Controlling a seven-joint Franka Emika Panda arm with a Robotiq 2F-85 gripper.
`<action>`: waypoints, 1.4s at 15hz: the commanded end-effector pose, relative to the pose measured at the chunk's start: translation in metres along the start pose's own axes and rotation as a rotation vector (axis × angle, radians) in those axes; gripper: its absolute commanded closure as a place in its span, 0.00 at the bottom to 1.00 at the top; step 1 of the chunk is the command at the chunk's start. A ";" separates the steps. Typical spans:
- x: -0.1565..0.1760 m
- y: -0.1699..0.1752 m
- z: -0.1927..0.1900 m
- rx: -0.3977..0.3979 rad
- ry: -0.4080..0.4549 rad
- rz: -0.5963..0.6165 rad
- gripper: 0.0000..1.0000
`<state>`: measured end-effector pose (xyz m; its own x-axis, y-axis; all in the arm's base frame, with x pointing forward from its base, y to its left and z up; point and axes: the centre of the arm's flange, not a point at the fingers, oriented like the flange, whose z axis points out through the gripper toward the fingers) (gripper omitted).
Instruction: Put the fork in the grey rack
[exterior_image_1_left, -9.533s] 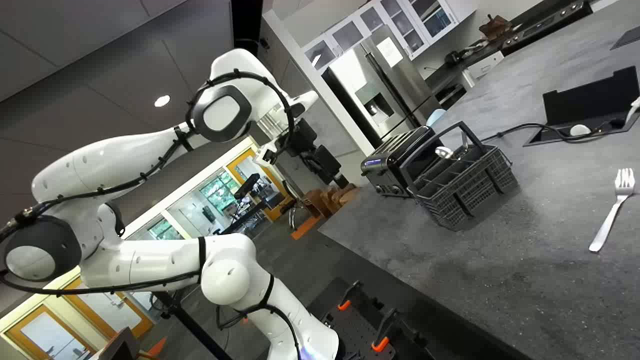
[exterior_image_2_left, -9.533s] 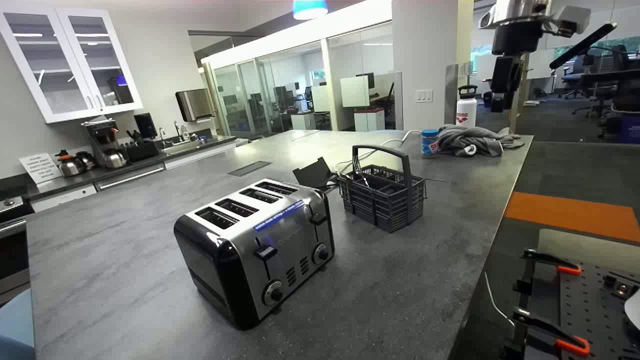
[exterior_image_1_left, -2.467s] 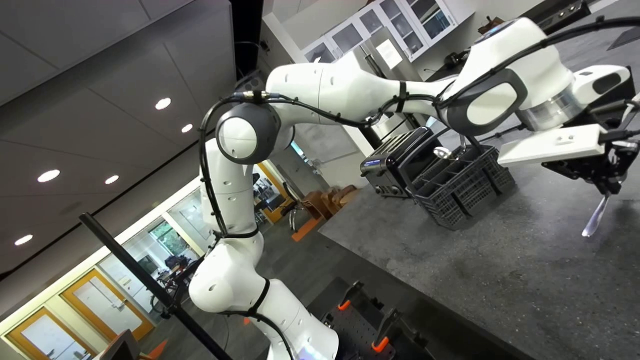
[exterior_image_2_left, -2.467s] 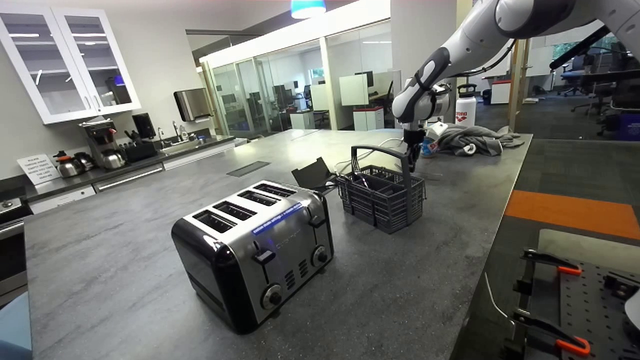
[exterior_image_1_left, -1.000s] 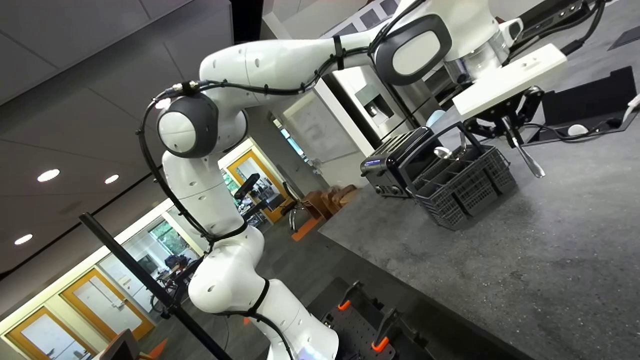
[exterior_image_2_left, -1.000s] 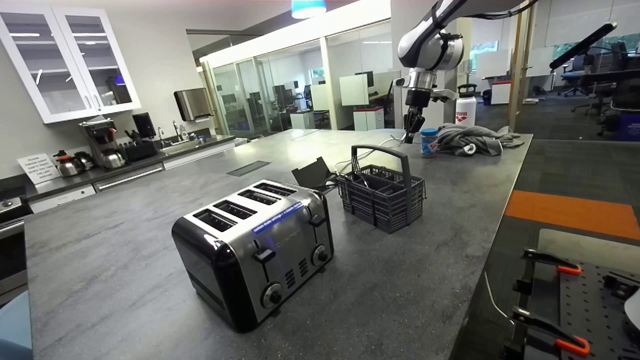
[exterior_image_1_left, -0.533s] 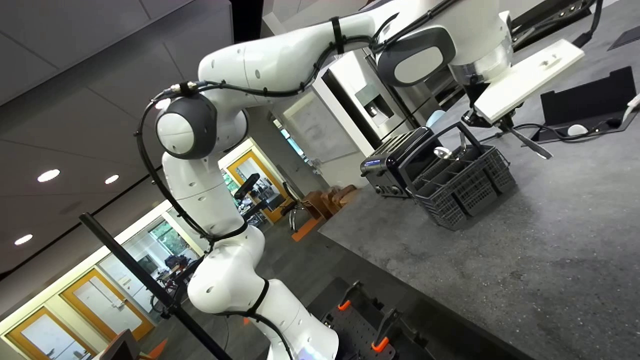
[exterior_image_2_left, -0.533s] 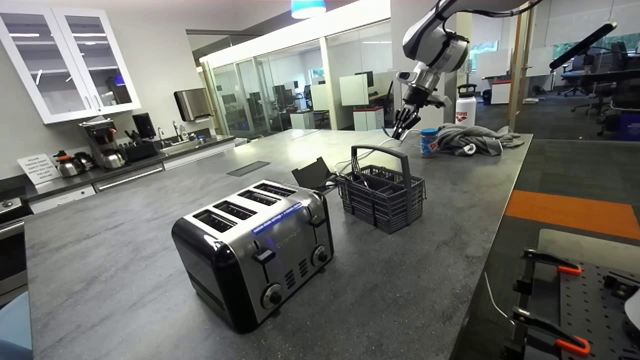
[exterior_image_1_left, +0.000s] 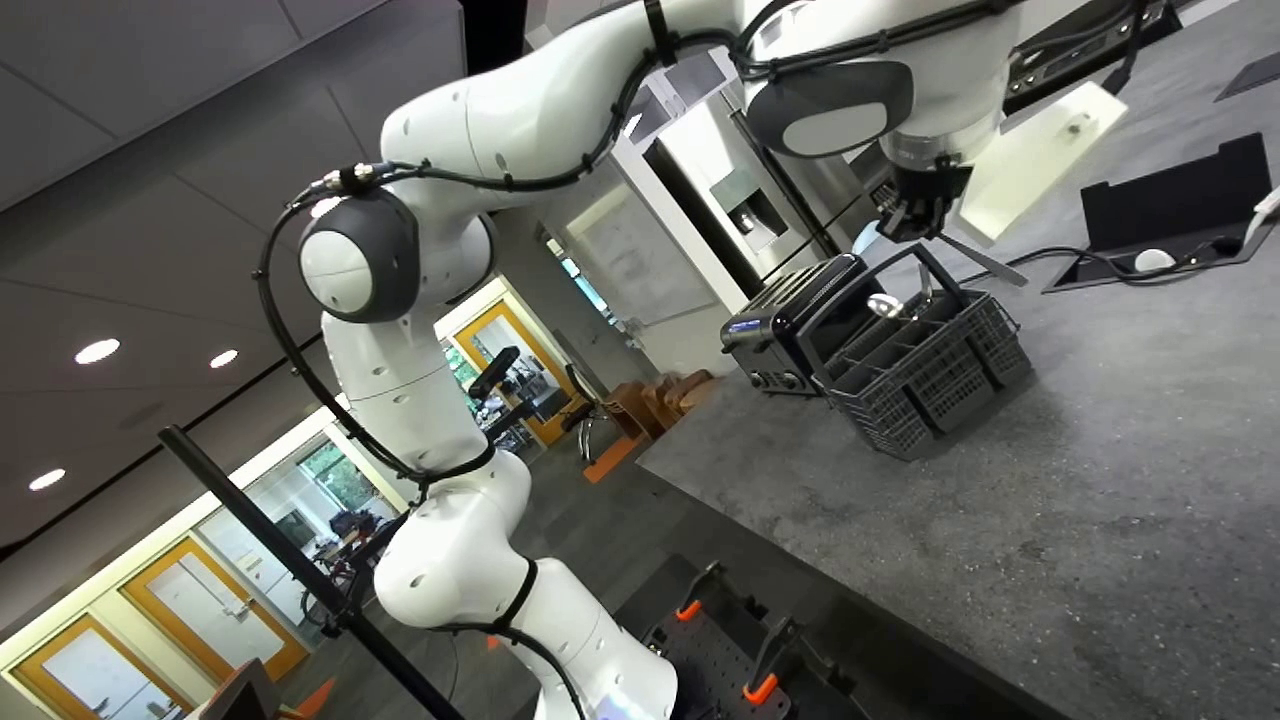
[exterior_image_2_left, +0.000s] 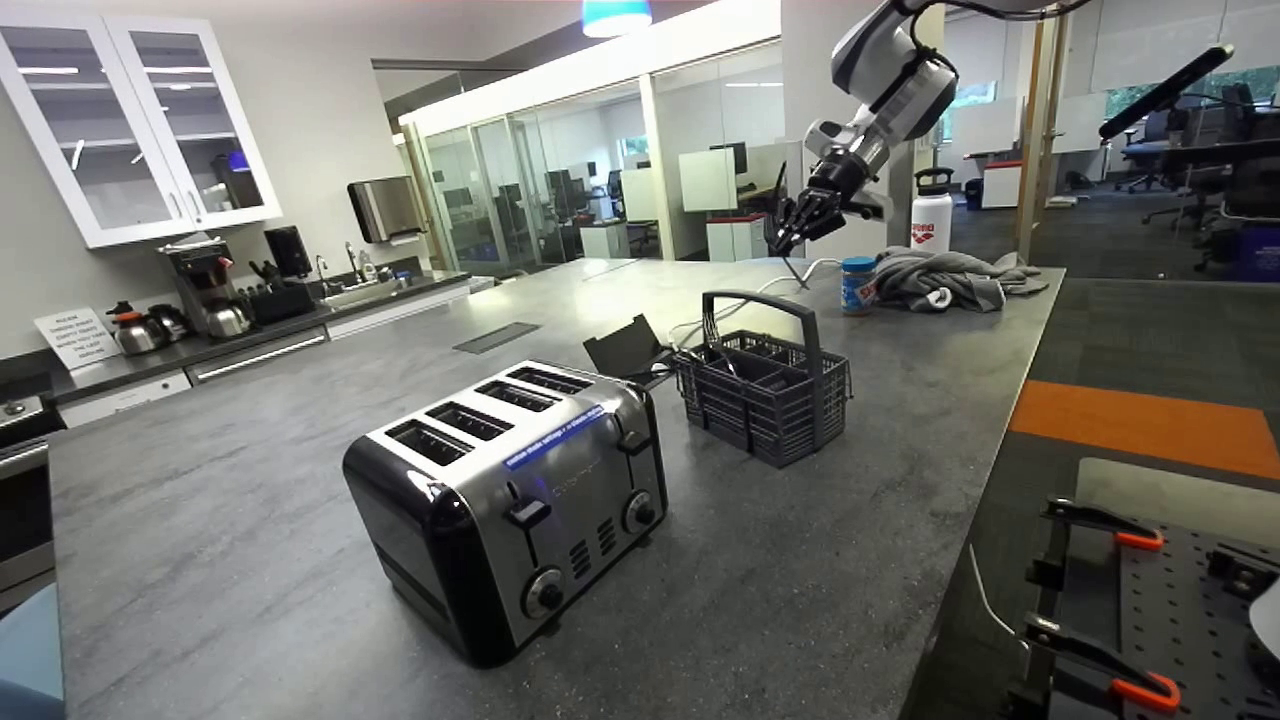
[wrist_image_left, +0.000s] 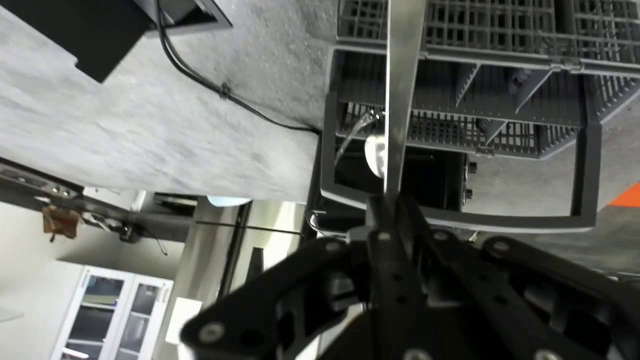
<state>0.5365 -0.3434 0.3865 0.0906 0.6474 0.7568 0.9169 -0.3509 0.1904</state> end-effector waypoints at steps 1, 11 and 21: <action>0.015 -0.009 0.004 0.071 0.163 -0.103 0.98; 0.022 -0.029 0.026 0.165 0.379 -0.165 0.92; -0.004 -0.040 0.045 0.129 0.571 -0.246 0.98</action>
<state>0.5250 -0.3017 0.3554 -0.2400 0.3123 0.9192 0.9447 -0.1428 0.2952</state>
